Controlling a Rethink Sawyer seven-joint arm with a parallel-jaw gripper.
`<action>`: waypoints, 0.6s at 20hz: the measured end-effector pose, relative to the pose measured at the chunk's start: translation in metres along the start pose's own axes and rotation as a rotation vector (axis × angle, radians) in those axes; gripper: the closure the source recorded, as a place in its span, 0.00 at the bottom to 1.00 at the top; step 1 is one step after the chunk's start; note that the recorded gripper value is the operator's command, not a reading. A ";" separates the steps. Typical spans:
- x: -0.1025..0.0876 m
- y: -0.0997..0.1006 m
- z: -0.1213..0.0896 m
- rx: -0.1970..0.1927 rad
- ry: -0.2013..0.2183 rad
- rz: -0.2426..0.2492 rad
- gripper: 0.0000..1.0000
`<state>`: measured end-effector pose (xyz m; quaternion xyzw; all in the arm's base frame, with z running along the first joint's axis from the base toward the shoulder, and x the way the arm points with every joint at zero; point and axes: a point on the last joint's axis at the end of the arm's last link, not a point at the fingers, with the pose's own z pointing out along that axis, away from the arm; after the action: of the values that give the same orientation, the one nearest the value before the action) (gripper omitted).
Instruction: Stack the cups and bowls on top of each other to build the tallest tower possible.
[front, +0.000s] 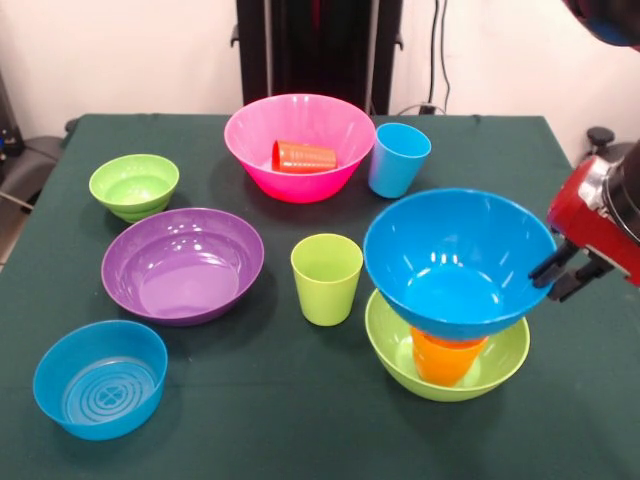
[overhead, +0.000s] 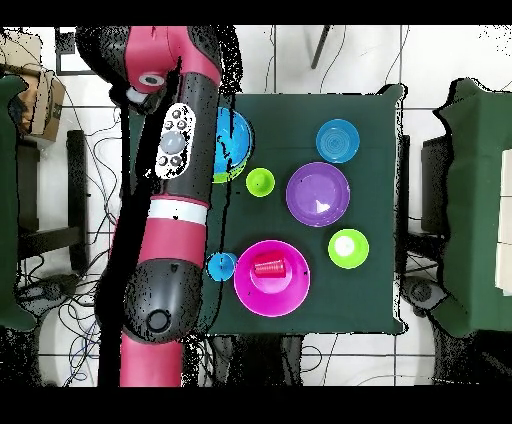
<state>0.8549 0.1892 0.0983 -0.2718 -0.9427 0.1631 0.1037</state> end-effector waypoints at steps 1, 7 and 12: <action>0.001 0.001 0.001 -0.002 -0.010 0.000 1.00; 0.012 0.015 0.016 -0.019 -0.092 -0.005 1.00; 0.025 0.018 0.026 -0.020 -0.118 -0.001 1.00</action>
<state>0.8357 0.2104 0.0708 -0.2625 -0.9489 0.1694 0.0451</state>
